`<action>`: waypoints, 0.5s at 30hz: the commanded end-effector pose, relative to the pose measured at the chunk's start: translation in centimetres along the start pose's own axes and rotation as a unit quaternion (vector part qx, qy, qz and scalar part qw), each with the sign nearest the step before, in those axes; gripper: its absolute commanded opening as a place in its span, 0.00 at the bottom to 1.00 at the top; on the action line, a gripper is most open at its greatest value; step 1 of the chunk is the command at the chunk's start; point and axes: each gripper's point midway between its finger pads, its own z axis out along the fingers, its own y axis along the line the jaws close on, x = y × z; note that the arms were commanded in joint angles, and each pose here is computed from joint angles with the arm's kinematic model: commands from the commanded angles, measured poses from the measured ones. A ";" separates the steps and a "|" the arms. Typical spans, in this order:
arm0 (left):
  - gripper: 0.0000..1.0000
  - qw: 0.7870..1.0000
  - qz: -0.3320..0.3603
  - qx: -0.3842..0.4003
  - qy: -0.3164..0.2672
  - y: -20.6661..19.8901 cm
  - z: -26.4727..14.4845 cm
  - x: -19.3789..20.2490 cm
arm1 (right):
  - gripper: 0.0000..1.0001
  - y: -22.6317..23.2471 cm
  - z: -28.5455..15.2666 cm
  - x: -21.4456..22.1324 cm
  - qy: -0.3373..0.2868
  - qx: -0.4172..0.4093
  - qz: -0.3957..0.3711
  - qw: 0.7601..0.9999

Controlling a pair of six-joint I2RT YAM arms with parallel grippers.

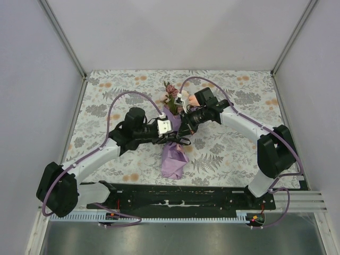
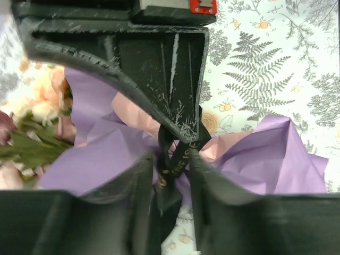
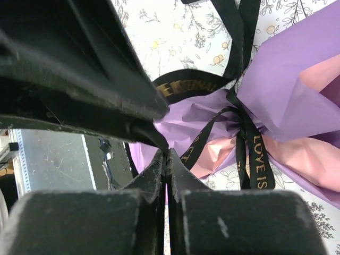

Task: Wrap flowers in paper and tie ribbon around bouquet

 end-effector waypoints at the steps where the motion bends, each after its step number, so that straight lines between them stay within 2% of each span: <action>1: 0.53 1.000 -0.017 -0.019 0.012 2.3 -3.2 -1.2 | 0.00 0.3 -0.4 -2.2 -0.026 0.006 -0.030 0.999; 4: 0.66 0.997 -0.041 -0.043 0.056 3.5 -8.6 1.9 | 0.00 0.2 -0.4 -2.1 -0.025 0.010 -0.031 0.999; 7: 0.69 0.988 -0.049 -0.048 0.136 2.5 -12.4 7.6 | 0.00 0.3 -0.5 -2.4 -0.027 0.009 -0.032 0.999; 9: 0.70 0.982 -0.062 -0.028 0.175 1.4 -13.6 11.3 | 0.00 0.5 -0.7 -2.6 -0.029 0.010 -0.035 0.999; 12: 0.83 0.971 -0.096 0.000 0.217 0.2 -13.5 15.2 | 0.00 0.3 -0.6 -2.7 -0.027 0.013 -0.034 0.999; 15: 0.85 0.964 -0.113 0.020 0.238 -0.4 -13.0 17.7 | 0.00 0.2 -0.6 -2.8 -0.024 0.015 -0.035 0.999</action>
